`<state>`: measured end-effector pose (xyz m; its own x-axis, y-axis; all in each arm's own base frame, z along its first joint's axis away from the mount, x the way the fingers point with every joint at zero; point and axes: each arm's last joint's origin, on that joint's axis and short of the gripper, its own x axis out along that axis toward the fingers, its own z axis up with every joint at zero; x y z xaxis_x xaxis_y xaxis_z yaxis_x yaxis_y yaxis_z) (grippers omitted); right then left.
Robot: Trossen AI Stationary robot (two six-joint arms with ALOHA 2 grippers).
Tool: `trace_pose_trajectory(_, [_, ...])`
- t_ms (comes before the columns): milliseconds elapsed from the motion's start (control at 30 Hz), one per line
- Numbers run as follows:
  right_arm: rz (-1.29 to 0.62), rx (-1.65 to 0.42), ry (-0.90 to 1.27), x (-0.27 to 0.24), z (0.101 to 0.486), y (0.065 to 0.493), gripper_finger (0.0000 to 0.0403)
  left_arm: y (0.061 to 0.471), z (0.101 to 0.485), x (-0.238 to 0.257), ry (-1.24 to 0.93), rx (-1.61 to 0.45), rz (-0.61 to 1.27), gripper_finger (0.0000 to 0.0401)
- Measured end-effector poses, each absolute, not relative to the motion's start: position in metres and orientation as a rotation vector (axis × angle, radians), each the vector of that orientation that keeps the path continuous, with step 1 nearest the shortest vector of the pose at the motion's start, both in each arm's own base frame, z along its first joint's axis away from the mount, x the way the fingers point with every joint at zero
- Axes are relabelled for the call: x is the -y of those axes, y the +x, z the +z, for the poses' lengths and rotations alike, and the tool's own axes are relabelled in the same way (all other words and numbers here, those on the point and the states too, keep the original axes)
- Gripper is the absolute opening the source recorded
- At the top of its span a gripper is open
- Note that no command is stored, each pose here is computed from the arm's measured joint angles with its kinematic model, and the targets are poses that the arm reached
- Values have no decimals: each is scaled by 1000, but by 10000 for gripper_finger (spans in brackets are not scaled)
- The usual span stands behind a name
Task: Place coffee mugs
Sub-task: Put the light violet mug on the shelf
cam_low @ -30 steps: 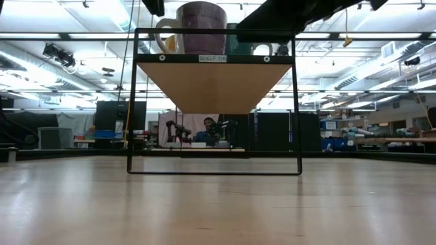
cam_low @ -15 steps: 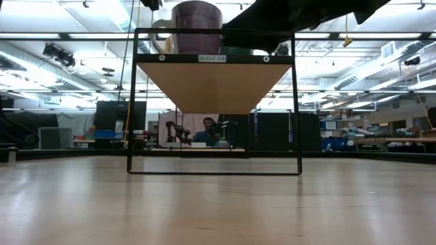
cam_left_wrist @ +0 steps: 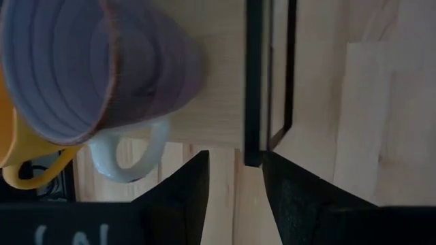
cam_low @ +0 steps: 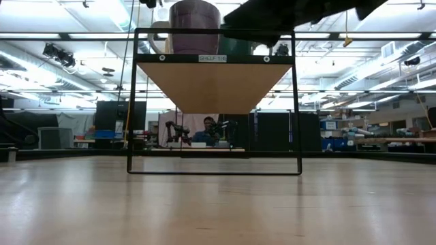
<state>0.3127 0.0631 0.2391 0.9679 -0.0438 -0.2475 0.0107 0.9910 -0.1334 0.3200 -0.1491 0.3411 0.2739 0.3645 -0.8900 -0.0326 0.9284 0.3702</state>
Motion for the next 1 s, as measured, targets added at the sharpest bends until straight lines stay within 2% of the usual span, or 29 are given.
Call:
trace_pose_trajectory(267, [-42, -251, -138, -68, 264, 288, 226, 303, 352, 167, 452, -1167, 264, 143])
trace_pose_trajectory(600, [59, -380, -108, -84, 269, 259, 226, 277, 393, 165, 405, -940, 265, 143])
trace_pose_trajectory(800, [93, -474, -109, -97, 262, 248, 226, 286, 369, 180, 451, -801, 134, 143])
trace_pose_trajectory(900, [96, -504, -108, -101, 260, 244, 226, 279, 352, 176, 440, -781, 102, 143])
trace_pose_trajectory(1000, [85, -588, -107, -103, 260, 240, 226, 263, 352, 165, 379, -716, 112, 143])
